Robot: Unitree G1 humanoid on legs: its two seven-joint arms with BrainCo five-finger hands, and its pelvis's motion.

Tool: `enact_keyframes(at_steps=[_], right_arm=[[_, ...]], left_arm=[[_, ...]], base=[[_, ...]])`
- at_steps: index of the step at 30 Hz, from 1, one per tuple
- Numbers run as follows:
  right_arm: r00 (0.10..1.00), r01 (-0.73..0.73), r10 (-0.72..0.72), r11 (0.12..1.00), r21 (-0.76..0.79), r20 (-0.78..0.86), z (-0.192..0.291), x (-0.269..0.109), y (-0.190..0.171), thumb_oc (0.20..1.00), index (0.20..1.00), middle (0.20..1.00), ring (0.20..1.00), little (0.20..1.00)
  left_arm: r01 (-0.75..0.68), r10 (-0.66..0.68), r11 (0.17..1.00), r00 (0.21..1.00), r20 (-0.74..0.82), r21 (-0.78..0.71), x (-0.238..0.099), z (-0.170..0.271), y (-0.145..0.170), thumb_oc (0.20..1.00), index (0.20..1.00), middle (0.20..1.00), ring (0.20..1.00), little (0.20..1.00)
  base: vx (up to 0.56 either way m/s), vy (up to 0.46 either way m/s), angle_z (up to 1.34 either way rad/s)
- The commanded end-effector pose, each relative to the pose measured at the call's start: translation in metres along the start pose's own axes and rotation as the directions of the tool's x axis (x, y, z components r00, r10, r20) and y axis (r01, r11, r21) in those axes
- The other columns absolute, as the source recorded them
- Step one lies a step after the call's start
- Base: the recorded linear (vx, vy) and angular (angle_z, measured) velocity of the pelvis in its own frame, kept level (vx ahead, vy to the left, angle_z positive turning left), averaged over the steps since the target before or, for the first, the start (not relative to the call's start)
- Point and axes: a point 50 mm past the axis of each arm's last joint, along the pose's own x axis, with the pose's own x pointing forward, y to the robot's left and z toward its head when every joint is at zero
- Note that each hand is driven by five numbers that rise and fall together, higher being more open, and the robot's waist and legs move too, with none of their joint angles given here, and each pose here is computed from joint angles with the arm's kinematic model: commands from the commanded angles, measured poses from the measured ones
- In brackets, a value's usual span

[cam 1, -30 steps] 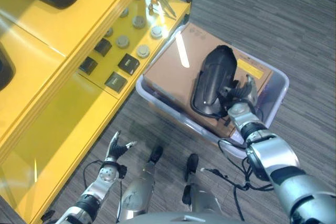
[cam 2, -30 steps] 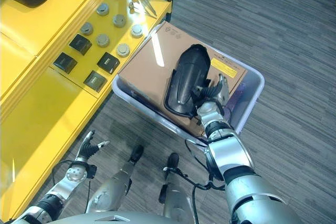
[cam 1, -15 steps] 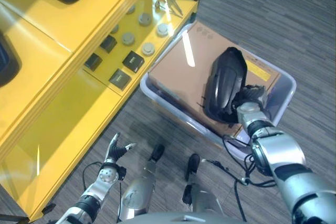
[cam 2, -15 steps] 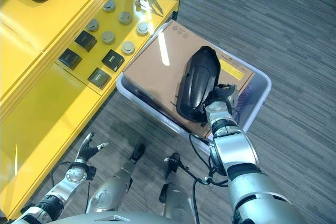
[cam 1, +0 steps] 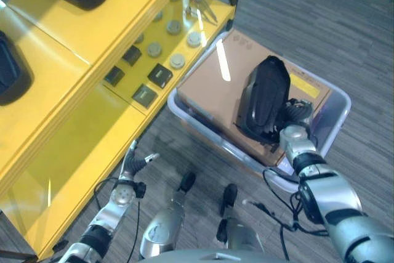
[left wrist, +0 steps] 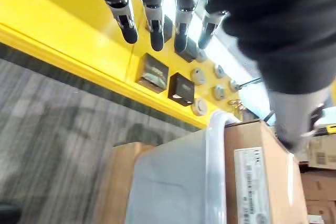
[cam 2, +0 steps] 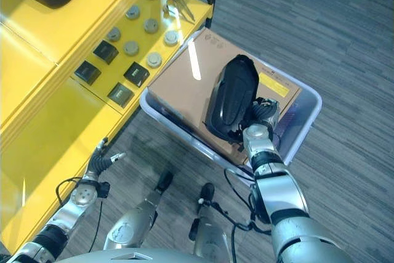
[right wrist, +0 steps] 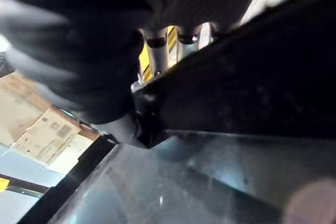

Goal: Move parts from the plastic box to the shelf.

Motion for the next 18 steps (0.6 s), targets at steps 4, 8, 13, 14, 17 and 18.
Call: enact_keyframes(at_steps=[4, 8, 13, 14, 17, 18], right_arm=[[0.838, 0.142, 0.036, 0.949, -0.280, 0.545, 0.068, -0.010, -0.020, 0.200, 0.200, 0.200, 0.200, 0.200], [0.760, 0.170, 0.078, 0.934, -0.315, 0.645, 0.085, -0.021, -0.020, 0.200, 0.200, 0.200, 0.200, 0.200], [0.649, 0.202, 0.105, 0.931, -0.304, 0.753, 0.106, -0.040, -0.025, 0.200, 0.200, 0.200, 0.200, 0.200], [0.642, 0.204, 0.110, 0.929, -0.308, 0.759, 0.106, -0.042, -0.025, 0.200, 0.200, 0.200, 0.200, 0.200], [0.561, 0.228, 0.123, 0.928, -0.295, 0.818, 0.121, -0.054, -0.026, 0.200, 0.200, 0.200, 0.200, 0.200], [0.543, 0.231, 0.126, 0.928, -0.292, 0.830, 0.124, -0.058, -0.025, 0.200, 0.200, 0.200, 0.200, 0.200]], left_arm=[[-0.023, 0.039, 0.998, 0.965, 0.257, -0.065, 0.007, 0.057, 0.028, 1.000, 1.000, 1.000, 1.000, 1.000], [0.038, 0.013, 0.983, 0.962, 0.272, -0.181, 0.008, 0.067, 0.022, 1.000, 1.000, 1.000, 1.000, 1.000], [0.146, -0.054, 0.930, 0.962, 0.267, -0.339, 0.011, 0.077, 0.007, 1.000, 1.000, 1.000, 1.000, 1.000], [0.160, -0.064, 0.921, 0.961, 0.268, -0.355, 0.011, 0.078, 0.005, 1.000, 1.000, 1.000, 1.000, 1.000], [0.227, -0.115, 0.837, 0.963, 0.245, -0.498, 0.013, 0.081, -0.010, 1.000, 1.000, 1.000, 1.000, 1.000], [0.260, -0.143, 0.794, 0.959, 0.246, -0.549, 0.014, 0.085, -0.016, 1.000, 1.000, 1.000, 1.000, 1.000]], base=[[0.06, -0.038, -0.07], [0.07, -0.025, -0.17], [0.07, -0.026, -0.23], [0.05, -0.015, -0.20], [0.05, -0.025, -0.17], [0.04, -0.035, -0.18]])
